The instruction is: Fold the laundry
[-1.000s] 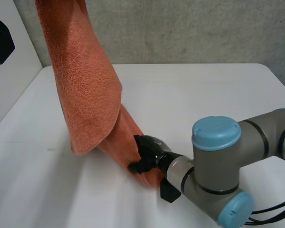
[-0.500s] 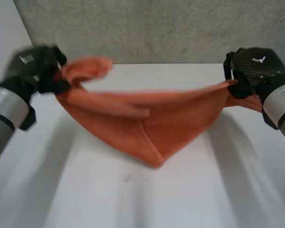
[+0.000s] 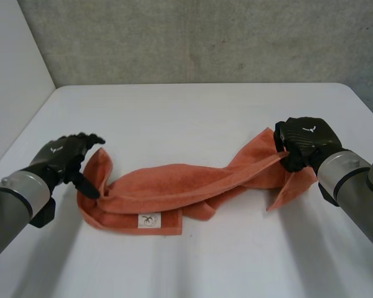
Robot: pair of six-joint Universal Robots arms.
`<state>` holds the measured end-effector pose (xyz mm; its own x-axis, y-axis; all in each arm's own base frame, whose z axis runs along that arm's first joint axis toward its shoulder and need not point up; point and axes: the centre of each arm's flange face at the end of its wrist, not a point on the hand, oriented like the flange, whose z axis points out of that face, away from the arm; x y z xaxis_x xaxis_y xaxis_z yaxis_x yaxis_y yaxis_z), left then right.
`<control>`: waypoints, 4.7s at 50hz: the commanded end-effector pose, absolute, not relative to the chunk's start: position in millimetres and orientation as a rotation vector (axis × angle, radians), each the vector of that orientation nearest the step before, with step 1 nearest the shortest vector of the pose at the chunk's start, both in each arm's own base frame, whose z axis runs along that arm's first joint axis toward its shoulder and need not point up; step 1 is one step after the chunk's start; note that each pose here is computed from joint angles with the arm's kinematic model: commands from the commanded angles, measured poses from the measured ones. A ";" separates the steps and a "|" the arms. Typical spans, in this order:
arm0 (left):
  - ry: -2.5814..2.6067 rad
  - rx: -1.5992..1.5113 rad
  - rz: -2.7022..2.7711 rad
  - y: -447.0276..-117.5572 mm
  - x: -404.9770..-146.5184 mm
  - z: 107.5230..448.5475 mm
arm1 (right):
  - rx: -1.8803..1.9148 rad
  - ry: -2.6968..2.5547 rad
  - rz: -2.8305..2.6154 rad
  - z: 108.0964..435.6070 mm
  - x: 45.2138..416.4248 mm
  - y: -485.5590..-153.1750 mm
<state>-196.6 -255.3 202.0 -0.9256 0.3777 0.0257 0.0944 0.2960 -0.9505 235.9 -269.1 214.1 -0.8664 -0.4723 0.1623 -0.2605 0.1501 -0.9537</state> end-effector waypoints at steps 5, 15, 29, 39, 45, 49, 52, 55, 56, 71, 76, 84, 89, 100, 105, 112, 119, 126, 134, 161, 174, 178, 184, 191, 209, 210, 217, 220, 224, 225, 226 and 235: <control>-2.004 -0.683 1.766 -186.6 -247.4 252.2 | -0.730 2.253 -1.786 210.7 235.7 -265.6; -2.186 -0.892 1.734 -196.2 -249.8 210.3 | -0.717 2.263 -1.797 211.2 232.2 -269.1; -2.402 -0.896 1.812 -223.1 -235.3 184.5 | -0.739 2.270 -1.773 206.4 234.6 -264.5; -2.433 -1.026 1.858 -242.5 -232.9 165.7 | -0.826 2.298 -1.785 201.1 231.9 -264.1; -2.482 -1.102 1.852 -250.7 -225.4 158.1 | -0.879 2.305 -1.789 198.6 231.5 -264.3; -2.496 -1.089 1.855 -253.3 -221.4 159.4 | -0.925 2.333 -1.771 189.4 231.3 -268.5; -2.502 -1.085 1.854 -253.5 -218.9 160.1 | -0.931 2.345 -1.766 186.4 231.3 -270.3; -2.501 -1.083 1.856 -254.0 -218.7 160.2 | -0.934 2.348 -1.765 185.8 231.9 -270.2; -2.501 -1.080 1.858 -254.9 -218.1 160.6 | -0.935 2.350 -1.764 185.4 232.1 -269.6; -2.434 -1.056 1.937 -290.8 -225.4 146.4 | -0.992 2.375 -1.721 171.2 236.2 -276.6; -2.374 -1.034 2.025 -304.3 -230.0 155.9 | -0.996 2.356 -1.748 173.6 239.0 -284.3; -2.163 -0.941 2.321 -341.1 -241.1 210.4 | -1.052 2.294 -1.934 193.3 247.8 -327.1; -1.934 -0.797 2.579 -359.1 -243.1 282.2 | -0.866 2.049 -2.414 283.4 251.6 -366.4; -1.353 -0.252 2.801 -322.8 -218.3 384.6 | -0.497 1.378 -2.777 392.3 237.4 -322.2; -1.628 -0.321 2.658 -316.9 -210.6 321.2 | -0.702 1.667 -2.508 332.9 240.9 -311.3; -1.968 -0.493 2.353 -299.8 -207.7 220.6 | -0.949 2.092 -2.026 217.0 240.0 -291.2; -2.218 -0.553 2.110 -292.6 -202.9 154.1 | -1.030 2.286 -1.787 162.7 235.5 -286.6; -2.298 -0.637 2.051 -283.9 -201.7 148.6 | -0.980 2.392 -1.693 140.1 217.5 -290.1; -2.298 -0.636 2.060 -280.8 -200.2 153.5 | -0.802 2.485 -1.629 130.8 196.4 -292.7; -2.533 -0.696 1.894 -286.1 -173.5 127.5 | -0.633 2.486 -1.710 143.8 172.5 -305.2; -2.559 -0.680 1.890 -286.2 -167.3 128.3 | -0.658 2.480 -1.731 152.1 172.3 -303.2; -2.508 -0.675 1.974 -283.8 -167.0 149.6 | -0.757 2.463 -1.798 174.0 172.8 -300.1; -2.406 -0.716 2.155 -267.4 -165.3 212.0 | -0.960 2.448 -1.895 228.9 170.8 -284.7; -2.432 -0.837 2.193 -243.4 -159.6 261.2 | -1.166 2.480 -1.872 276.0 169.0 -261.1; -2.703 -1.087 1.704 -283.9 -166.6 172.7 | -1.602 2.742 -1.334 193.5 174.6 -274.0; -2.694 -1.088 1.728 -290.0 -167.9 174.6 | -1.606 2.734 -1.374 196.5 177.8 -279.1; -2.492 -0.990 2.201 -336.2 -187.3 253.5 | -1.362 2.498 -2.126 290.4 200.7 -338.7; -2.164 -0.807 2.614 -348.0 -206.0 335.2 | -1.024 2.160 -2.592 361.3 209.7 -351.4; -1.702 -0.542 2.946 -343.0 -210.5 402.8 | -0.692 1.718 -2.936 435.6 205.1 -333.4; -1.701 -0.541 2.948 -343.0 -210.5 403.1 | -0.654 1.660 -2.969 444.7 204.3 -327.9; -1.614 -0.489 2.992 -339.9 -209.7 413.6 | -0.630 1.624 -2.990 450.7 202.6 -322.8; -1.539 -0.510 2.967 -330.9 -206.1 385.7 | -0.776 1.895 -2.741 379.8 203.9 -319.7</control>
